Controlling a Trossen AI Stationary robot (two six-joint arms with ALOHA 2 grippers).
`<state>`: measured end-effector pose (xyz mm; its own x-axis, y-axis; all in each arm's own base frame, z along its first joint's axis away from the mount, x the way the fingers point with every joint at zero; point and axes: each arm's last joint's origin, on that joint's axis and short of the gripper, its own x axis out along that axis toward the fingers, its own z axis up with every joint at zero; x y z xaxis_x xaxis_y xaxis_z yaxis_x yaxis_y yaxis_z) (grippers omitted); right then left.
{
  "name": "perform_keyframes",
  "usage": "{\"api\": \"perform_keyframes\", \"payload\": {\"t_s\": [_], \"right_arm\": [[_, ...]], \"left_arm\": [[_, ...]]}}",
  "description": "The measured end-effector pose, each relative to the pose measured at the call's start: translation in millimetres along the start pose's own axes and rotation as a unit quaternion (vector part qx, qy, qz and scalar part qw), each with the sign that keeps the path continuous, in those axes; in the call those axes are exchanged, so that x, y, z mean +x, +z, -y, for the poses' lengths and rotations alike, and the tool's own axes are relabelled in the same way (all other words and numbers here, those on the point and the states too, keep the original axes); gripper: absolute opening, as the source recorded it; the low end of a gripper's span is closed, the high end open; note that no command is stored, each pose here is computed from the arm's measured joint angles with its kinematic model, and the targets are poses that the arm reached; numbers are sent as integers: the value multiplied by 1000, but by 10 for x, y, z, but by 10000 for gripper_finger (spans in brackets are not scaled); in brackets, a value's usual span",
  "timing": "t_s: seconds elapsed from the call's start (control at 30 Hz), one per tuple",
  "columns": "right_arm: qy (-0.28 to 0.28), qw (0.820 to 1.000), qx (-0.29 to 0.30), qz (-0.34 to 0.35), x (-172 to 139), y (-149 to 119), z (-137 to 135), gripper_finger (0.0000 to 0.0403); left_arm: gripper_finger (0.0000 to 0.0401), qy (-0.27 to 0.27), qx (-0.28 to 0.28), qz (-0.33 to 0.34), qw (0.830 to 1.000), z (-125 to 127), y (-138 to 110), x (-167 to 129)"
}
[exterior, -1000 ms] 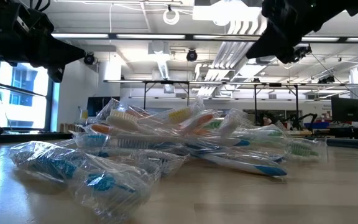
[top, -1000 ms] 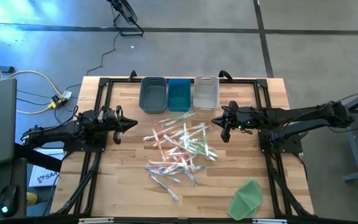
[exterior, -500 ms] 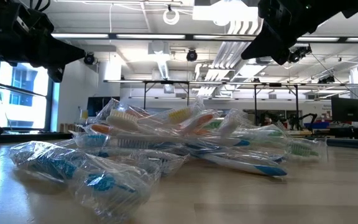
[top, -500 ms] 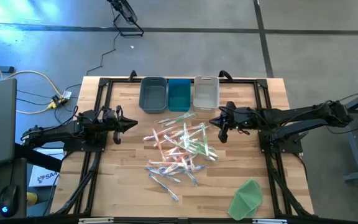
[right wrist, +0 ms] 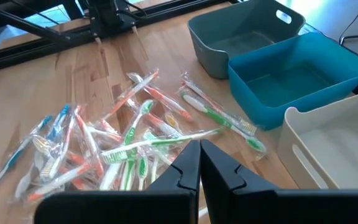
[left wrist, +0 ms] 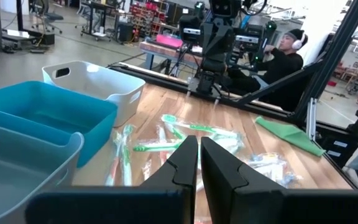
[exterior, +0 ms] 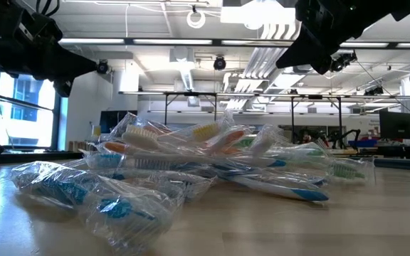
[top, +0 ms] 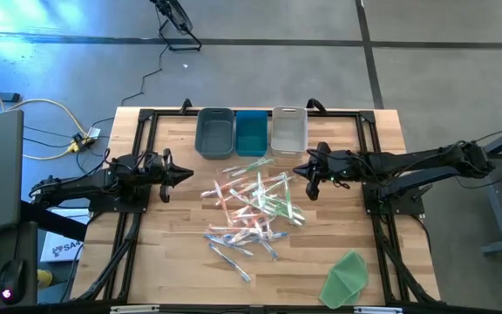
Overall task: Pick & Place Toothbrushes
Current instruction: Put the green toothbrush into the white bin
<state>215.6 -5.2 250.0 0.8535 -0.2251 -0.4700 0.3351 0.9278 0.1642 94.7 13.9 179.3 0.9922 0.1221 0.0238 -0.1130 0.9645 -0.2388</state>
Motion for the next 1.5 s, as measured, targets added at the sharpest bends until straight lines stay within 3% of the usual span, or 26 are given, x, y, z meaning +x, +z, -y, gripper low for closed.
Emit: {"api": "perform_keyframes", "payload": {"t_s": [0.5, 0.7, 0.87, 1.1, 1.5], "right_arm": [[2, 1000, 5, 7, 0, 13, -4, 3], [7, 998, 66, 5, -2, 12, -12, 3], [17, 998, 64, 6, 21, 113, -149, 3], [-22, 995, 59, -77, 238, 238, -292, 3], [-51, 972, 125, -192, 442, 42, -195, 3]], "left_arm": [[19, 0, -1, -1, 1000, -1, -1, 0], [19, 0, -1, -1, 1000, 0, -1, 0], [19, 3, 3, 0, 1000, -2, -1, 0], [19, 3, 4, -1, 1000, -2, -3, 0], [19, 5, 4, -12, 1000, -7, -24, 0]]}}
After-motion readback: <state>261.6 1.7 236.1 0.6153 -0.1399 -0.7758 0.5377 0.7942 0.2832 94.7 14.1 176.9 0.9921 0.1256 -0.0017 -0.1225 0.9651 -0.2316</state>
